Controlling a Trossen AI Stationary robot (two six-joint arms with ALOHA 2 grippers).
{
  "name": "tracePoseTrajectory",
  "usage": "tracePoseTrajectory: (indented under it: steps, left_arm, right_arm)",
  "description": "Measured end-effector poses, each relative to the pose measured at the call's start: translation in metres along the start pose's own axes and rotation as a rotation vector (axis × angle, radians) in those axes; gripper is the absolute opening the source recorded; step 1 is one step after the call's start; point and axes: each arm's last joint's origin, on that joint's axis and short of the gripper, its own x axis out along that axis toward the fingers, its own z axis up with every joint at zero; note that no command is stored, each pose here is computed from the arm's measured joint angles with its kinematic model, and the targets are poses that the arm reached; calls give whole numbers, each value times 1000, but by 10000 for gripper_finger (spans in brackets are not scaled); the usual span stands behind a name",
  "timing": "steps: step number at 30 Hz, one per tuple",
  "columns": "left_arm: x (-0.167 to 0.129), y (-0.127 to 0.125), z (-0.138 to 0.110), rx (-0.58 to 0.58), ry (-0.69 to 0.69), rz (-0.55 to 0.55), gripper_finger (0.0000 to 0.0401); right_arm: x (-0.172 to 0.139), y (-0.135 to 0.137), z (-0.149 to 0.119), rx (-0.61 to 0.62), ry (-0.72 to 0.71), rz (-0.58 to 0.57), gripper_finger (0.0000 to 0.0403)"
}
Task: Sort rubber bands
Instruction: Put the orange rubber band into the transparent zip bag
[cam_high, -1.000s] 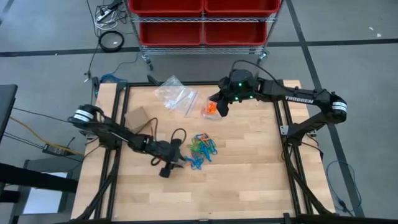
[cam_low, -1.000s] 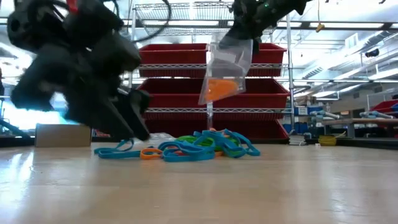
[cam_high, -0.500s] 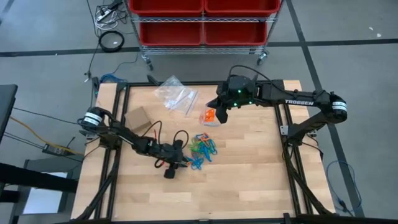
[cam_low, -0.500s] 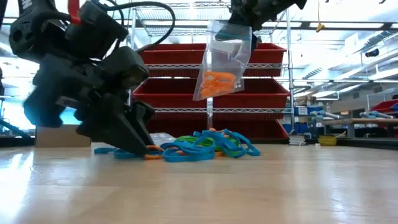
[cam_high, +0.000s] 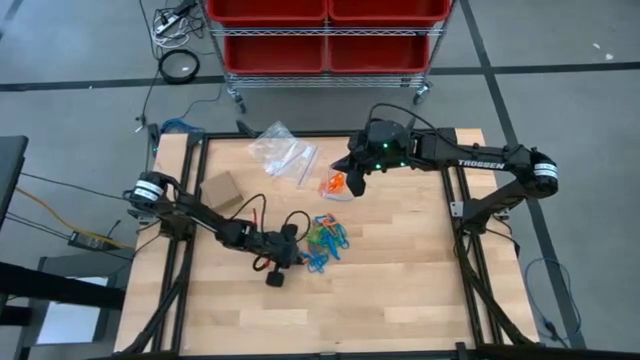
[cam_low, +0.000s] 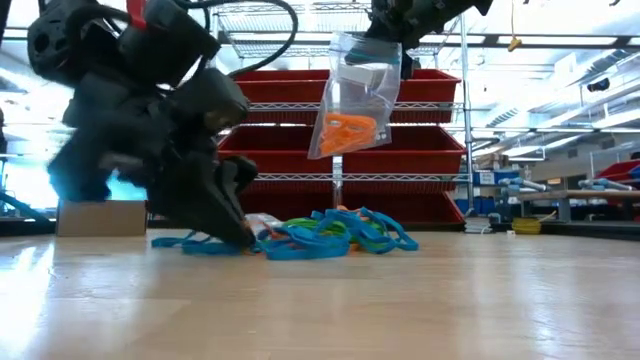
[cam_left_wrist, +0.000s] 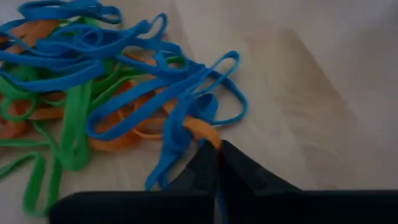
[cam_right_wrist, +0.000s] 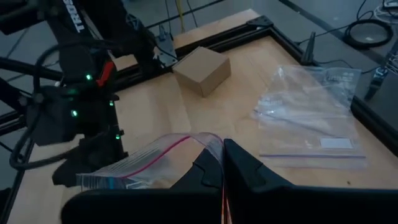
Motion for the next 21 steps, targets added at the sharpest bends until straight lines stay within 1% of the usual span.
tracePoseTrajectory:
  steps: [3,5,11,13,15,18,21]
  left_arm:
    - [-14,-3,15,0,-71,-34,9]
    - [-30,-6,30,7,-129,-47,9]
    - [-84,-7,67,44,-213,-47,4]
    - [-97,-7,75,47,-240,-59,3]
    - [-103,-6,81,52,-254,-80,3]
    - [-108,-4,87,84,-209,-67,2]
    - [-114,-2,102,148,-220,0,2]
  right_arm:
    - [0,0,0,0,3,-1,0]
    - [0,0,-1,0,7,-1,0]
    - [0,1,0,-1,3,1,0]
    - [0,1,0,-2,-2,3,0]
    - [0,2,0,-4,-6,7,0]
    - [0,4,1,-7,-12,12,0]
    - [1,7,0,-6,-13,13,0]
